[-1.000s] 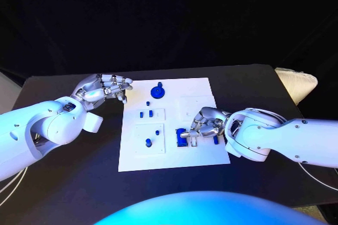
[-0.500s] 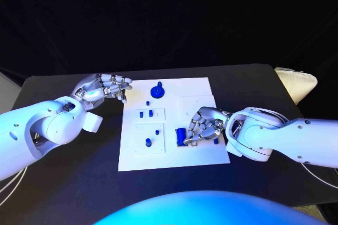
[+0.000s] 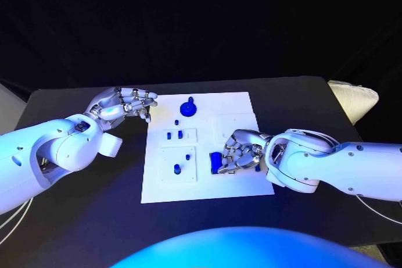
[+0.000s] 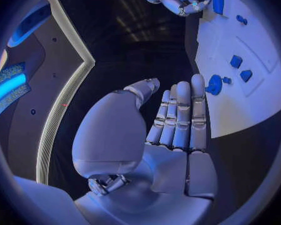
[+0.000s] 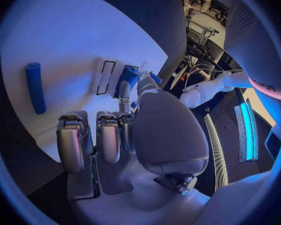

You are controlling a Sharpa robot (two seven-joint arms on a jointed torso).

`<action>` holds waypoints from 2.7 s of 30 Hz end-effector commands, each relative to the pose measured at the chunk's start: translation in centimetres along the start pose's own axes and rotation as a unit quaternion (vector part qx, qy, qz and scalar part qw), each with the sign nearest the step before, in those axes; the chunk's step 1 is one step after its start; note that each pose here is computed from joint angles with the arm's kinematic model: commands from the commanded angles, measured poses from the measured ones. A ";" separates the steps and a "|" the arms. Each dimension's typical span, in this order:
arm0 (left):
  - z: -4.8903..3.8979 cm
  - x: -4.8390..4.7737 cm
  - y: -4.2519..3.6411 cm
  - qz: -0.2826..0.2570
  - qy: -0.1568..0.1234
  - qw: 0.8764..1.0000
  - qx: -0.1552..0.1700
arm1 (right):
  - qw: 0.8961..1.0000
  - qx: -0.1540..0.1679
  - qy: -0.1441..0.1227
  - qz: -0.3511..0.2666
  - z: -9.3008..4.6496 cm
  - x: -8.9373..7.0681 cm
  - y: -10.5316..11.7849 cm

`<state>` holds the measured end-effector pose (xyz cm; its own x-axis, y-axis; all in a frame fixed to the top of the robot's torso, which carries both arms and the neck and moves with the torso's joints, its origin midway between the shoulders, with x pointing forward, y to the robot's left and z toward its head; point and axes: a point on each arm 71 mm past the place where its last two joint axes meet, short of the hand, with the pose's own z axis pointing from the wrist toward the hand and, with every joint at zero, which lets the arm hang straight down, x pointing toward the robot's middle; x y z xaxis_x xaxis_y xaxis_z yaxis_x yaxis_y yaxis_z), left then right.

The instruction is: Assemble the parts on the task board

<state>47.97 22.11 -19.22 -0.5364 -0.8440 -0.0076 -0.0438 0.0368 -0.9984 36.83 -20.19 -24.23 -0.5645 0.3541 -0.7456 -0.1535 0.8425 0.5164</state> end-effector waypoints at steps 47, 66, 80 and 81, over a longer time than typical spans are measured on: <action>0.17 0.25 0.05 -0.005 0.006 1.000 0.002 | 0.990 0.086 -0.110 -0.012 -5.3 -5.0 -7.0; 0.22 0.28 0.14 -0.006 0.006 1.000 0.001 | 0.989 0.118 -0.060 -0.061 -5.5 -3.5 -8.1; 0.12 0.19 0.15 -0.006 0.006 1.000 0.000 | 0.990 0.117 -0.043 -0.071 -4.3 -1.5 -7.7; 0.11 0.16 0.16 -0.006 0.006 1.000 0.000 | 0.990 0.117 -0.042 -0.073 -4.2 -1.5 -7.6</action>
<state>48.04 22.07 -19.44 -0.5353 -0.8446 -0.0074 -0.0490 0.0398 -0.9980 35.44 -28.91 -25.13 -0.4730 0.2842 -0.8340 -0.0175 0.9433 0.3314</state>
